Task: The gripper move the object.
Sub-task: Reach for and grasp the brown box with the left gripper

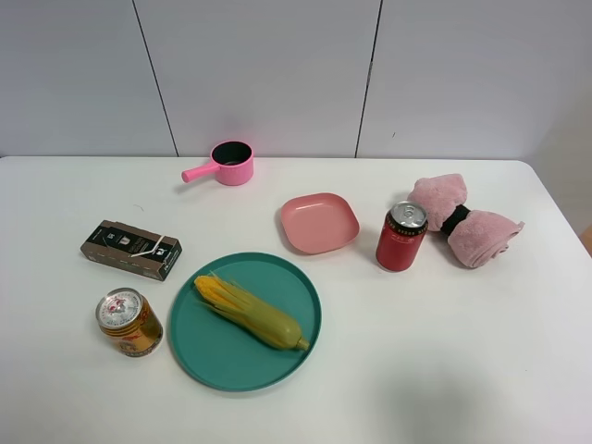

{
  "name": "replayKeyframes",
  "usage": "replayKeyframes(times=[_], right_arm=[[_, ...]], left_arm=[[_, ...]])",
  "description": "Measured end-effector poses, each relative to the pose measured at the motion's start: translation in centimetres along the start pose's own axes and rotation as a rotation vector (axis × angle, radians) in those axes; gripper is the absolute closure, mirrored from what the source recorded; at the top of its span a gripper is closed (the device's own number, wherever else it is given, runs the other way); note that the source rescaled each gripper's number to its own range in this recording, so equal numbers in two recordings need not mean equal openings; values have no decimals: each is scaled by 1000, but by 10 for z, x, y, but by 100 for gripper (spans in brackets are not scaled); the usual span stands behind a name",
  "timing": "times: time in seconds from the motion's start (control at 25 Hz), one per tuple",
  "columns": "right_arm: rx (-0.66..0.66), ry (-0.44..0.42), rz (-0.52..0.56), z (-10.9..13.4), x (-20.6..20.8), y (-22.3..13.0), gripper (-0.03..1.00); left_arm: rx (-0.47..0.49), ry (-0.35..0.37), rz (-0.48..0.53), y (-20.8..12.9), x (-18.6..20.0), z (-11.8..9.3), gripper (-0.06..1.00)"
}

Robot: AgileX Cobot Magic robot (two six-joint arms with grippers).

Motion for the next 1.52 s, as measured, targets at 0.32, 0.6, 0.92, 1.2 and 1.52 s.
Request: replayKeyframes(times=[0.32, 0.6, 0.92, 1.2, 1.52], right_arm=[[0, 0, 0, 0, 0, 0, -3], [0, 0, 0, 0, 0, 0, -3], [0, 0, 0, 0, 0, 0, -3], [0, 0, 0, 0, 0, 0, -3], [0, 0, 0, 0, 0, 0, -3]], left_arm=[[0, 0, 0, 0, 0, 0, 64], [0, 0, 0, 0, 0, 0, 64], [0, 0, 0, 0, 0, 0, 64], [0, 0, 0, 0, 0, 0, 64], [25, -47, 199, 20, -22, -3, 64]])
Point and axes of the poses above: a point on each arm's last joint axis where the gripper is mounted, x pointing back along that axis away from the gripper, z along the wrist's bending axis when the last joint is at zero, y = z × x, the point moved 4 cm from there along -x, pointing out along that axis toward the gripper, and after that the axes turned 13 degrees about -x, right-handed, at the moved point
